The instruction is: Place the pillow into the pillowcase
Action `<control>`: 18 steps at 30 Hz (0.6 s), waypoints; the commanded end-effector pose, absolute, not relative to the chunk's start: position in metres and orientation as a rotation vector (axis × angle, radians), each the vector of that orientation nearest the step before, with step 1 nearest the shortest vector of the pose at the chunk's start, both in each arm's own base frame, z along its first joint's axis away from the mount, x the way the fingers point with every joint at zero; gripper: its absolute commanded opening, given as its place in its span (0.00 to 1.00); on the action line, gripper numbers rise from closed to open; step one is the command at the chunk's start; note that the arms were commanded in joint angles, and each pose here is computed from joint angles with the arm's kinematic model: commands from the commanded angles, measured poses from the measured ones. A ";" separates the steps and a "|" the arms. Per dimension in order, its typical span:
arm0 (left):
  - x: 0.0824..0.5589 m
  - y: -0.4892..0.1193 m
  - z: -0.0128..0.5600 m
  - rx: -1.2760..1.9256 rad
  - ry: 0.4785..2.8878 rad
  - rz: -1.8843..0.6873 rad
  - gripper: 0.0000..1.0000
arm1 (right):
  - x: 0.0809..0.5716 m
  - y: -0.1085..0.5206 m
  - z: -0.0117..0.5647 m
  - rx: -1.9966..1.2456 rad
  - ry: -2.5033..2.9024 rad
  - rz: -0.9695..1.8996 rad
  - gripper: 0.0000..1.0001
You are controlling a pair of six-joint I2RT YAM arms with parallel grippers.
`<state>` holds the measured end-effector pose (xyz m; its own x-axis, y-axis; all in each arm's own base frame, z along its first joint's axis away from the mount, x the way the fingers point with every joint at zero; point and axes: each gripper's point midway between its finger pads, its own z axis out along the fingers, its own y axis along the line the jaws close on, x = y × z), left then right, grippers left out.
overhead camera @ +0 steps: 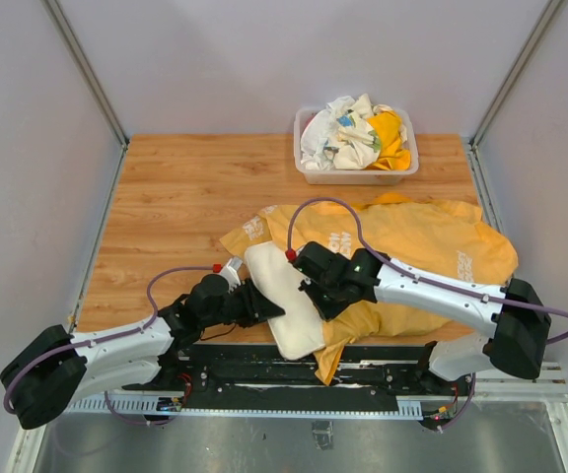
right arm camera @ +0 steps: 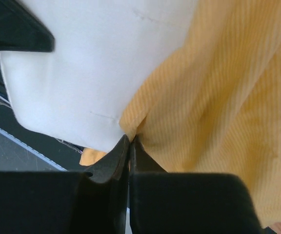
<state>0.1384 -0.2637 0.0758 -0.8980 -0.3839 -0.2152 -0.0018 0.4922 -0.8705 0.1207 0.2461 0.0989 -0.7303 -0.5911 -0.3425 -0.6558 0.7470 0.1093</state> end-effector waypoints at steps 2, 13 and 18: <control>0.149 -0.281 0.122 -0.291 2.187 -1.531 0.20 | 0.132 0.259 0.153 -0.977 2.558 0.306 0.01; 0.180 -0.300 0.212 -0.263 1.931 -1.625 0.00 | 0.144 0.308 0.233 -1.068 2.393 0.398 0.01; 0.207 -0.305 0.239 -0.279 1.849 -1.550 0.00 | 0.149 0.321 0.257 -1.089 2.345 0.422 0.01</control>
